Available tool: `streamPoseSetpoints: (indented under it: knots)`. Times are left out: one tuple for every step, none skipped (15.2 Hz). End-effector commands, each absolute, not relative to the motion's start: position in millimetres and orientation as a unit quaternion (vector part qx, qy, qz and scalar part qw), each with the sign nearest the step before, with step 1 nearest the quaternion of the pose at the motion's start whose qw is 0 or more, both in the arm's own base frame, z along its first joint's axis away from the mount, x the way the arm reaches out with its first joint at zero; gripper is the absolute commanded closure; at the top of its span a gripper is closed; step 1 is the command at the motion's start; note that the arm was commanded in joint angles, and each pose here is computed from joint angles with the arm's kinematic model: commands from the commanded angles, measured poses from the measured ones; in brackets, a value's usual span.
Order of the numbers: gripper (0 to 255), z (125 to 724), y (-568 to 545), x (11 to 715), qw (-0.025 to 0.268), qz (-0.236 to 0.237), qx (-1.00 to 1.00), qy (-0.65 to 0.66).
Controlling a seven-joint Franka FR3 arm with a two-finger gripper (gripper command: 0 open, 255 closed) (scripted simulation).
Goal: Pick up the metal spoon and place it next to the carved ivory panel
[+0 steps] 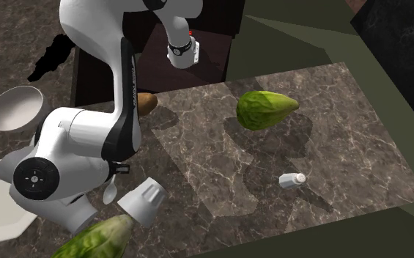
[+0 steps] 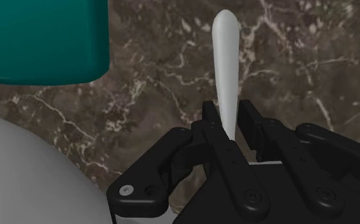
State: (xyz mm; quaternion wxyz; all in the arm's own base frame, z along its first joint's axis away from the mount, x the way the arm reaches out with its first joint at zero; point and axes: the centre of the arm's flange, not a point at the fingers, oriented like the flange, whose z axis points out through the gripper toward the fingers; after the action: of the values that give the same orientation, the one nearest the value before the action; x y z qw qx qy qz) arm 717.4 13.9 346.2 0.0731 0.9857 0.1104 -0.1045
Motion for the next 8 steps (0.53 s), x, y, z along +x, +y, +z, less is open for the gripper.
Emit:
streamPoseSetpoints:
  knots:
    - [255, 346, 14, 717, 0.073, -0.105, 0.986, 0.11]
    - [0, 346, 14, 717, 0.073, -0.105, 0.986, 0.11]
    - [0, 346, 14, 717, 0.073, -0.105, 0.986, 0.11]
    - [0, 346, 14, 717, 0.073, -0.105, 0.986, 0.11]
    - [0, 346, 14, 717, 0.073, -0.105, 0.986, 0.11]
    - [0, 346, 14, 717, 0.073, -0.105, 0.986, 0.11]
    - [0, 346, 14, 717, 0.073, -0.105, 0.986, 0.11]
    - [0, 359, 16, 720, 0.073, -0.105, 0.986, 0.11]
